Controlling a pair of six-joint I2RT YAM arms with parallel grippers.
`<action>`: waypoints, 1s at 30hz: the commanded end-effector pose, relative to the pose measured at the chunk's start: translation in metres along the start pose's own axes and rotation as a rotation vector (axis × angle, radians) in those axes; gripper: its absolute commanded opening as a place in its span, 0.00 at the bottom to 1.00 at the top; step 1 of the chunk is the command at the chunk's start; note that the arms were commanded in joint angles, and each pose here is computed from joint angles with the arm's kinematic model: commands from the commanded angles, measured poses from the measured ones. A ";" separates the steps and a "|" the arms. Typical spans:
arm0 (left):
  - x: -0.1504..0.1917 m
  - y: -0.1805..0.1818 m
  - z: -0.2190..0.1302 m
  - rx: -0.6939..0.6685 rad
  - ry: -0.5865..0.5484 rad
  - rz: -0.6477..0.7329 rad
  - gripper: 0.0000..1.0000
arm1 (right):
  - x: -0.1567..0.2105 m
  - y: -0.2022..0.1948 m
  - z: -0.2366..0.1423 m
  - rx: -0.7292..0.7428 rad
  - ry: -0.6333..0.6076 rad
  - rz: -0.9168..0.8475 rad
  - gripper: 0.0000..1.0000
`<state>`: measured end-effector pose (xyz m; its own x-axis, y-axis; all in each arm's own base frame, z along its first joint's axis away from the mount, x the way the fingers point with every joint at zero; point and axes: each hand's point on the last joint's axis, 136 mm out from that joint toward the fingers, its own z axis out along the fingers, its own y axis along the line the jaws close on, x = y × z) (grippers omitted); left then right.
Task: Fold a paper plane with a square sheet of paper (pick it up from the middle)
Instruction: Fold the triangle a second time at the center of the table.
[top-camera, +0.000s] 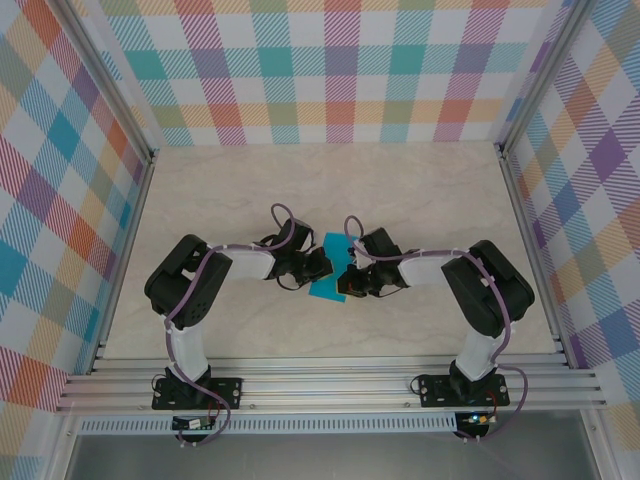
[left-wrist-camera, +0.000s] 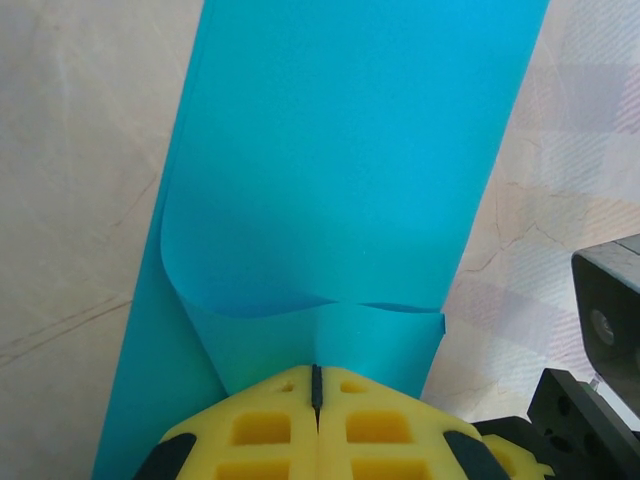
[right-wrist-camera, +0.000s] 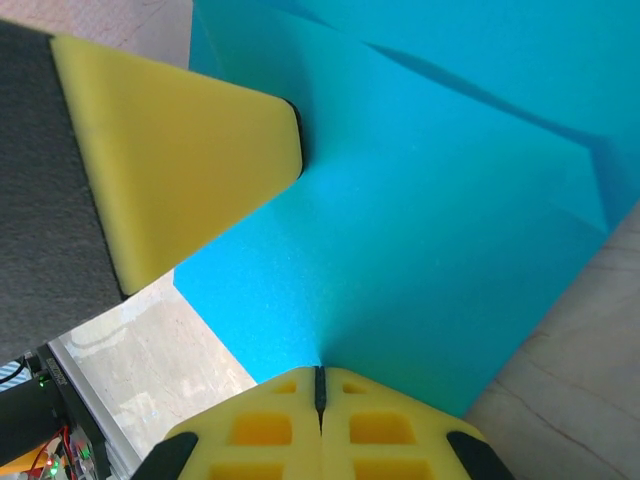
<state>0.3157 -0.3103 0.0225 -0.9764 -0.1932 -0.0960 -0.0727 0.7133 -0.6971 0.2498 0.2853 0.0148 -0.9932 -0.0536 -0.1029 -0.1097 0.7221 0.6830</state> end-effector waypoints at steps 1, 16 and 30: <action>0.005 -0.011 -0.010 0.020 0.028 0.031 0.04 | 0.013 -0.024 0.005 0.082 0.033 0.043 0.04; 0.015 -0.001 0.004 -0.007 0.061 0.034 0.05 | 0.015 -0.028 0.005 0.109 0.051 0.035 0.03; -0.006 0.028 0.005 -0.109 -0.004 0.033 0.03 | 0.025 -0.049 0.004 0.225 0.118 0.028 0.00</action>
<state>0.3083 -0.3119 0.0210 -0.9859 -0.1382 -0.0947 -0.0349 0.7221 -0.6909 0.2519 0.2824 0.0133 -0.9909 -0.0868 -0.1028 -0.1327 0.7539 0.6435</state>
